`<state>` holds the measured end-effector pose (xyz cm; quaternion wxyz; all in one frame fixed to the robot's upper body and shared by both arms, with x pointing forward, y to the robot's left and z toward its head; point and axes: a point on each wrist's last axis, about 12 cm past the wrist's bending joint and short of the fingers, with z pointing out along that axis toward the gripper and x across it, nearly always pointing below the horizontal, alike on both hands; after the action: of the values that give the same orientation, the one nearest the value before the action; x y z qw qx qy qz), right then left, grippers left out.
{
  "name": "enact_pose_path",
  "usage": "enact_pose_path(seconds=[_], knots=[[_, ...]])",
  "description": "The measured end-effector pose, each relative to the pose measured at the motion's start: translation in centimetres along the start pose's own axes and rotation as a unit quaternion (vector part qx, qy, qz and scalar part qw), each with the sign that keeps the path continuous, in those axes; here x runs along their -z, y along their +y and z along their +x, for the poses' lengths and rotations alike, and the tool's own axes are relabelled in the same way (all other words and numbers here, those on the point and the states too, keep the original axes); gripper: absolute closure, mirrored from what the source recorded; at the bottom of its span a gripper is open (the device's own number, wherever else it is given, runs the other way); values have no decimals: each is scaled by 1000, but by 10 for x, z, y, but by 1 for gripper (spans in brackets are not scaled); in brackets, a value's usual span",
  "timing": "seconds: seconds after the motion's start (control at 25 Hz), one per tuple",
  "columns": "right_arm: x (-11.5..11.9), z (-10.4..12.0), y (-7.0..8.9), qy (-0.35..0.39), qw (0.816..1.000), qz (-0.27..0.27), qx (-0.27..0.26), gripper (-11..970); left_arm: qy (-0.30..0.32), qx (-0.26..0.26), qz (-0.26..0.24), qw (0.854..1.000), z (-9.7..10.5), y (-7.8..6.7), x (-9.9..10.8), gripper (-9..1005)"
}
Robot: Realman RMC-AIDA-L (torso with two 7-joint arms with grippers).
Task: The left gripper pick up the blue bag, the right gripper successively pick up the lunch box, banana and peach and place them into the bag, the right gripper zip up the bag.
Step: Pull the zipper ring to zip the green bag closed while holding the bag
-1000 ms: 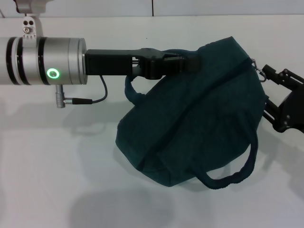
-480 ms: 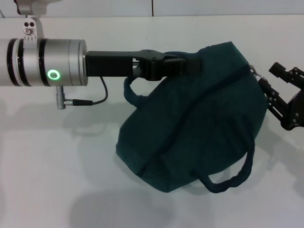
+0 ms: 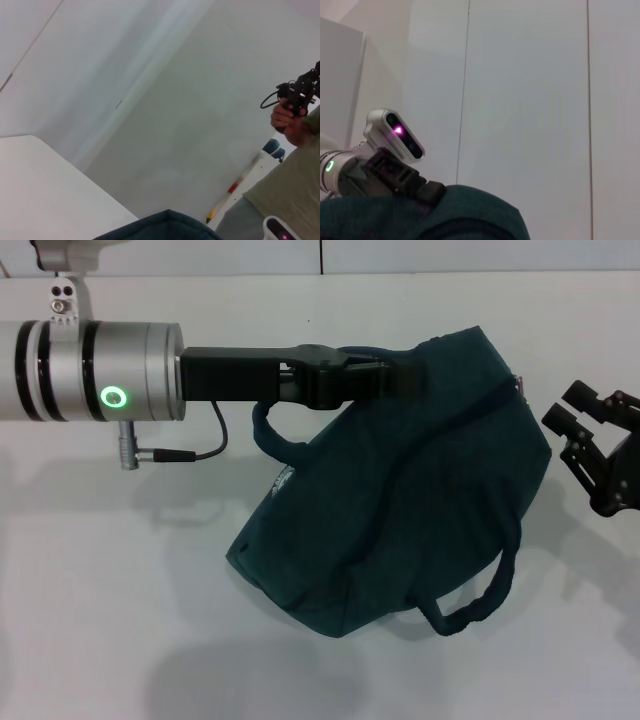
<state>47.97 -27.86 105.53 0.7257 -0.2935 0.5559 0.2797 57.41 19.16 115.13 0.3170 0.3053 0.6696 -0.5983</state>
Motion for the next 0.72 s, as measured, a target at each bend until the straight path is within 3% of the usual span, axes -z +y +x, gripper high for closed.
enact_pose_path(seconds=[0.28,0.72], knots=[[-1,5,-2,21,1000,8,6,722,1,-2,1,1000,-1,0,-1,941],[-4,14,-3,57,998,9,18,728,-1,-13,3,1000,-3,-1,-3,941]])
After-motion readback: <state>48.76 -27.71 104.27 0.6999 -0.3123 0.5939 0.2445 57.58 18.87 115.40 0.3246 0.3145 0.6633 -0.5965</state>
